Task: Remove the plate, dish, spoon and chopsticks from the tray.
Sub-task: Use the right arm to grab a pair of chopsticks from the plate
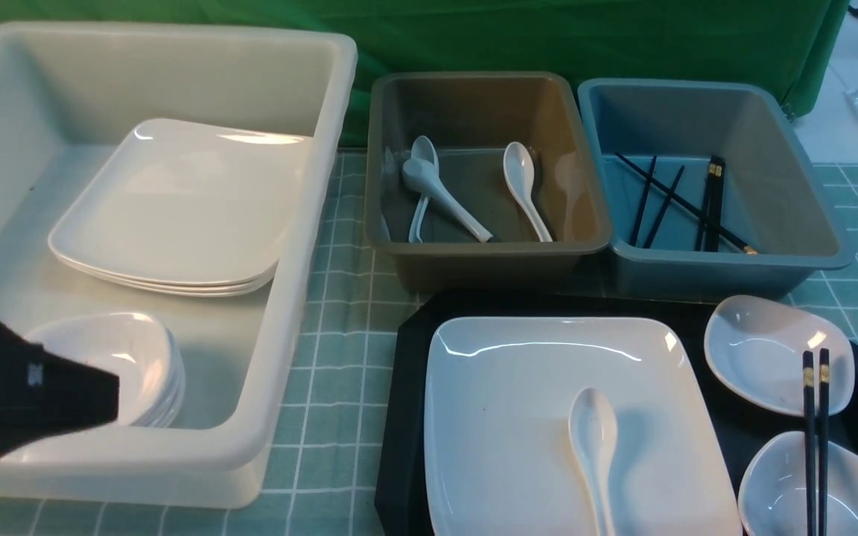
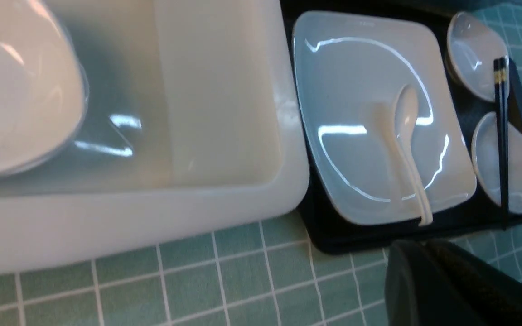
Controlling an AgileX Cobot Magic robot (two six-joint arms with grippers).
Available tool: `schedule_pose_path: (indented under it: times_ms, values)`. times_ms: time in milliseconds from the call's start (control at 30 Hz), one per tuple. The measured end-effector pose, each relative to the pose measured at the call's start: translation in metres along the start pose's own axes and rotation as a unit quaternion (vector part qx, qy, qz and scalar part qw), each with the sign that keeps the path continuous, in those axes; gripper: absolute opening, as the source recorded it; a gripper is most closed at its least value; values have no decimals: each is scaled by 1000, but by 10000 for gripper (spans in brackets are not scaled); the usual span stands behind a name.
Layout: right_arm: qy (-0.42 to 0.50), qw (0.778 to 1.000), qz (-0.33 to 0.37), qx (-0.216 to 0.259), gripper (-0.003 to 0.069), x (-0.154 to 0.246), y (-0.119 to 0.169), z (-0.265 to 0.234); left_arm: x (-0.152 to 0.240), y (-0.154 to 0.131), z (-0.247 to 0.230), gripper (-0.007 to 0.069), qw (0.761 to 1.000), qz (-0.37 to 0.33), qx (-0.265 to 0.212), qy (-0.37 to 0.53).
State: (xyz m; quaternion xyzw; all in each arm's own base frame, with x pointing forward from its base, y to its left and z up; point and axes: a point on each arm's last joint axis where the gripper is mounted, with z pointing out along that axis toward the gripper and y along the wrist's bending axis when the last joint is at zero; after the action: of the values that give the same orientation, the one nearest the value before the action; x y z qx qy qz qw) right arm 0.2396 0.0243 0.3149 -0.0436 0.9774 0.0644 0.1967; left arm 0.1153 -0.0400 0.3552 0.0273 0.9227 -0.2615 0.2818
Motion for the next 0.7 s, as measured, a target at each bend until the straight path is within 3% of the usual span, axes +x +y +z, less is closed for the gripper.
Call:
schedule_pose_path:
  times_ms: [133,300,333,433,700]
  values:
    - [37,998,50,12,66,-19,-20,38,10,4,2,1,1000,3,-15,13]
    - [80,993,87,23,242,-32,-38,79,21,2,4,1,1000,14,-5,20]
    - [93,991,90,24,316,-36,-42,94,26,2,9,1,999,20,3,37]
    - [98,991,92,25,382,-39,-45,109,31,2,14,1,998,32,5,55]
    - [96,989,111,30,409,-44,-50,136,33,7,17,1,996,55,-29,61]
